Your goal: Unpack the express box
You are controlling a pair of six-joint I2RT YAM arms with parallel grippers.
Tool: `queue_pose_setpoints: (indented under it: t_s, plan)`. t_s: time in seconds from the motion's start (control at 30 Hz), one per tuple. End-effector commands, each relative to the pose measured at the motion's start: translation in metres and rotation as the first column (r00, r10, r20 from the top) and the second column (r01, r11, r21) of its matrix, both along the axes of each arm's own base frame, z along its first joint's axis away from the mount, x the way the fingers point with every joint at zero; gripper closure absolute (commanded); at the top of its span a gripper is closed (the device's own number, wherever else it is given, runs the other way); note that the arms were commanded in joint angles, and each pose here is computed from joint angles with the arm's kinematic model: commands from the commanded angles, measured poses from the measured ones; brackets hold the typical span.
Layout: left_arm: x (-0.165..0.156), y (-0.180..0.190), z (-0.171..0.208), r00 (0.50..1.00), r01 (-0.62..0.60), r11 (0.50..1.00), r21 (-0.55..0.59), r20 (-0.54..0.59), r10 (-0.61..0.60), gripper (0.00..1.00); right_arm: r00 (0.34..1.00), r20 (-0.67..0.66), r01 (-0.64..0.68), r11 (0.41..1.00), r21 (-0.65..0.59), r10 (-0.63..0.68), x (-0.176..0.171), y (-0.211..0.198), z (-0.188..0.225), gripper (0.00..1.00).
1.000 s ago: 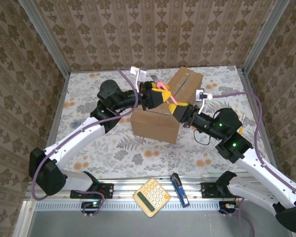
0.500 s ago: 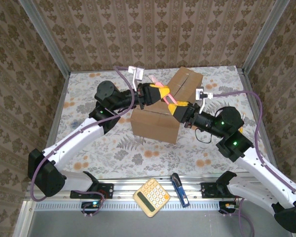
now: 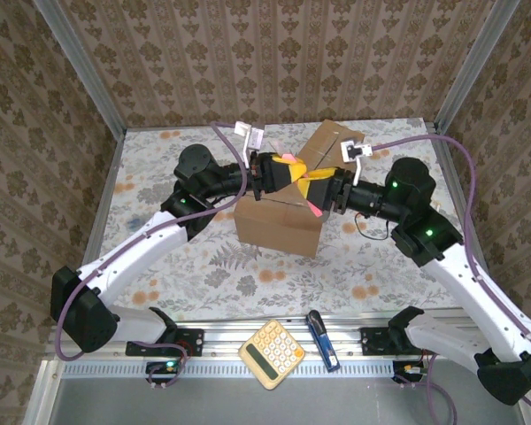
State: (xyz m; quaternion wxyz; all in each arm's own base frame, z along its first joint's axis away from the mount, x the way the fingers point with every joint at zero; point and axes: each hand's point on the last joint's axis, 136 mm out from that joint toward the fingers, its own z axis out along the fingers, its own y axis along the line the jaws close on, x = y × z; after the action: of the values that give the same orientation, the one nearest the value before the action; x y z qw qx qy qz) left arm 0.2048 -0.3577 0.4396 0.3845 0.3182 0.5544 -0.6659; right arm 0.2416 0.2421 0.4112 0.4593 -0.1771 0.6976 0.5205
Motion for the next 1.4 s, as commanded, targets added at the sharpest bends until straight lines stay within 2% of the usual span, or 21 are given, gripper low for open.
queue_pose_setpoints:
  t_s: [0.0, 0.07, 0.2, 0.4, 0.67, 0.73, 0.93, 1.37]
  plan:
    - [-0.007, 0.0, 0.011, 0.998, 0.028, 0.999, -0.018, 0.05, -0.027, 1.0, 0.996, 0.001, -0.091, 0.996, -0.02, 0.091, -0.005, 0.01, -0.004, 0.52]
    - [-0.007, 0.0, 0.012, 0.998, 0.029, 0.999, -0.019, 0.05, -0.028, 1.0, 0.994, -0.002, -0.105, 0.994, -0.023, 0.105, -0.002, 0.013, -0.007, 0.54]
    - [-0.007, 0.001, 0.012, 0.998, 0.027, 0.999, -0.017, 0.049, -0.027, 1.0, 0.994, 0.001, -0.108, 0.994, -0.013, 0.108, 0.002, 0.014, -0.006, 0.65]
    - [-0.006, 0.0, 0.01, 0.999, 0.026, 1.0, -0.013, 0.043, -0.025, 1.0, 0.995, 0.009, -0.096, 0.995, 0.007, 0.096, 0.004, 0.012, -0.003, 0.77]
    - [-0.002, 0.002, 0.011, 0.999, 0.012, 1.0, -0.021, 0.041, -0.011, 1.0, 0.998, 0.014, -0.055, 0.998, 0.037, 0.054, 0.003, 0.005, -0.003, 0.9]
    - [-0.001, 0.003, 0.011, 0.999, 0.008, 1.0, -0.024, 0.039, -0.007, 1.0, 0.999, 0.013, -0.043, 0.998, 0.051, 0.043, 0.002, 0.003, -0.002, 0.89]
    - [-0.001, 0.004, 0.014, 0.999, 0.003, 0.999, -0.036, 0.042, -0.001, 1.0, 1.0, 0.016, -0.006, 0.994, 0.113, 0.004, 0.0, -0.004, 0.001, 0.74]
    - [0.003, 0.003, 0.014, 1.0, 0.007, 0.999, -0.044, 0.028, -0.006, 1.0, 1.0, 0.002, -0.023, 0.984, 0.175, 0.023, 0.002, -0.001, 0.001, 0.71]
